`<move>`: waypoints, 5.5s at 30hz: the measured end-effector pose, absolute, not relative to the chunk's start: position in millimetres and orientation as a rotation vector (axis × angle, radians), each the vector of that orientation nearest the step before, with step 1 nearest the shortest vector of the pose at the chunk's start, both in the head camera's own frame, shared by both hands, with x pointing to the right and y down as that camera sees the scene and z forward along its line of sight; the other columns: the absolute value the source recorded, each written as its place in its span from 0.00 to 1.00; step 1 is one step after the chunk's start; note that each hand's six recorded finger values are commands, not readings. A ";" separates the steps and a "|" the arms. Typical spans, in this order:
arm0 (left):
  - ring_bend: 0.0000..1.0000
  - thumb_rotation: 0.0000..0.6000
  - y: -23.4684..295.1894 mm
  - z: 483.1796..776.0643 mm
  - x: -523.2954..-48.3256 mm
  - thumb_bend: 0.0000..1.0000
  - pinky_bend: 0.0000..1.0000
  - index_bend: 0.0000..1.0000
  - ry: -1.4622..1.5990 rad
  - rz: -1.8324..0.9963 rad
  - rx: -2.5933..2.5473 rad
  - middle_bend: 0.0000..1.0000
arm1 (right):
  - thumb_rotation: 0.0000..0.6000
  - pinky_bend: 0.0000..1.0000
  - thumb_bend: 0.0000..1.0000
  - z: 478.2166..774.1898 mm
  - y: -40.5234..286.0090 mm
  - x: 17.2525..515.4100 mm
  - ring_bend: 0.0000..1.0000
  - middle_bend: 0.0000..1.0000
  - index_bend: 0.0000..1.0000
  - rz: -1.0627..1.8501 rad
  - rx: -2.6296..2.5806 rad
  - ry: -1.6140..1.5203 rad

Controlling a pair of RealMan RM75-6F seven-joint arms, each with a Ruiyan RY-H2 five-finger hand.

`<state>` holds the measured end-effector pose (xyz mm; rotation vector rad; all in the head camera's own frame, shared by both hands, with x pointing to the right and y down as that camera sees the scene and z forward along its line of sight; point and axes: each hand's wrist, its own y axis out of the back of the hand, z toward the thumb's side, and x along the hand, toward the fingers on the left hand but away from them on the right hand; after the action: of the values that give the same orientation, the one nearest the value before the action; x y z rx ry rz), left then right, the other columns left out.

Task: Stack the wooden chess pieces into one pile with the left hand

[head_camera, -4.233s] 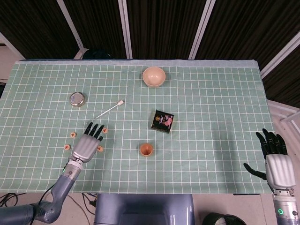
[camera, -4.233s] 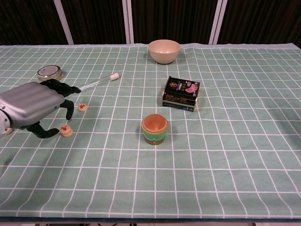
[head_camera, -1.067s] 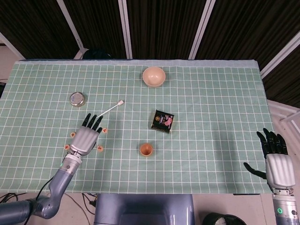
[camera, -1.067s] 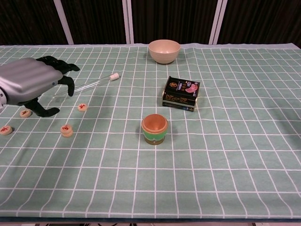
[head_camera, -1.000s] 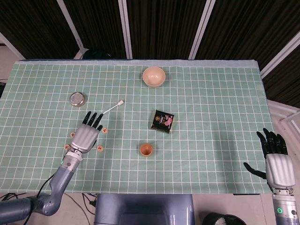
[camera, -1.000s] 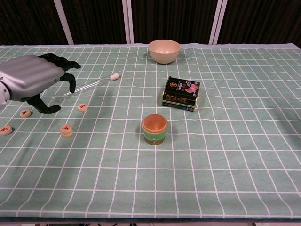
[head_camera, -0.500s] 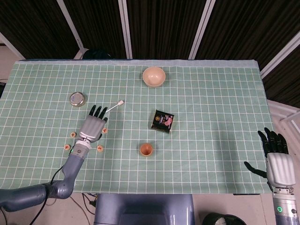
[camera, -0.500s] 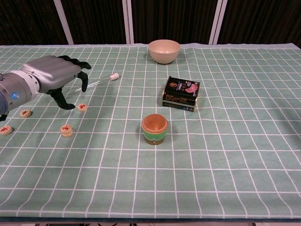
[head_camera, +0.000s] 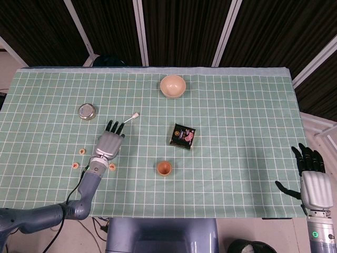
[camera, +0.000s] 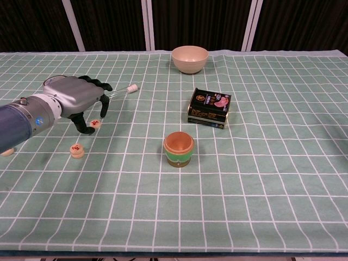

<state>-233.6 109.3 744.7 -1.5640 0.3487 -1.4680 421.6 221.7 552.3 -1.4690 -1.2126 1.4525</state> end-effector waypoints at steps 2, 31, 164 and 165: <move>0.00 1.00 109.6 744.0 -232.1 0.26 0.00 0.46 0.349 -1.463 -1.565 0.06 | 1.00 0.00 0.23 552.3 221.8 421.6 0.02 0.01 0.09 1.453 -1.469 -1.213; 0.00 1.00 113.9 747.2 -232.2 0.28 0.00 0.49 0.309 -1.474 -1.516 0.08 | 1.00 0.00 0.23 553.2 221.8 422.0 0.02 0.01 0.09 1.459 -1.471 -1.216; 0.00 1.00 176.6 673.0 -334.2 0.24 0.00 0.39 0.424 -1.403 -1.592 0.06 | 1.00 0.00 0.23 552.5 222.3 420.6 0.02 0.01 0.09 1.462 -1.457 -1.223; 0.00 1.00 176.7 674.6 -340.7 0.24 0.00 0.40 0.430 -1.414 -1.595 0.07 | 1.00 0.00 0.23 552.5 222.4 420.4 0.02 0.01 0.09 1.463 -1.457 -1.223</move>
<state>-340.7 176.7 674.6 -1.5945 0.4303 -1.4136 420.4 222.4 552.5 -1.4566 -1.2228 1.4627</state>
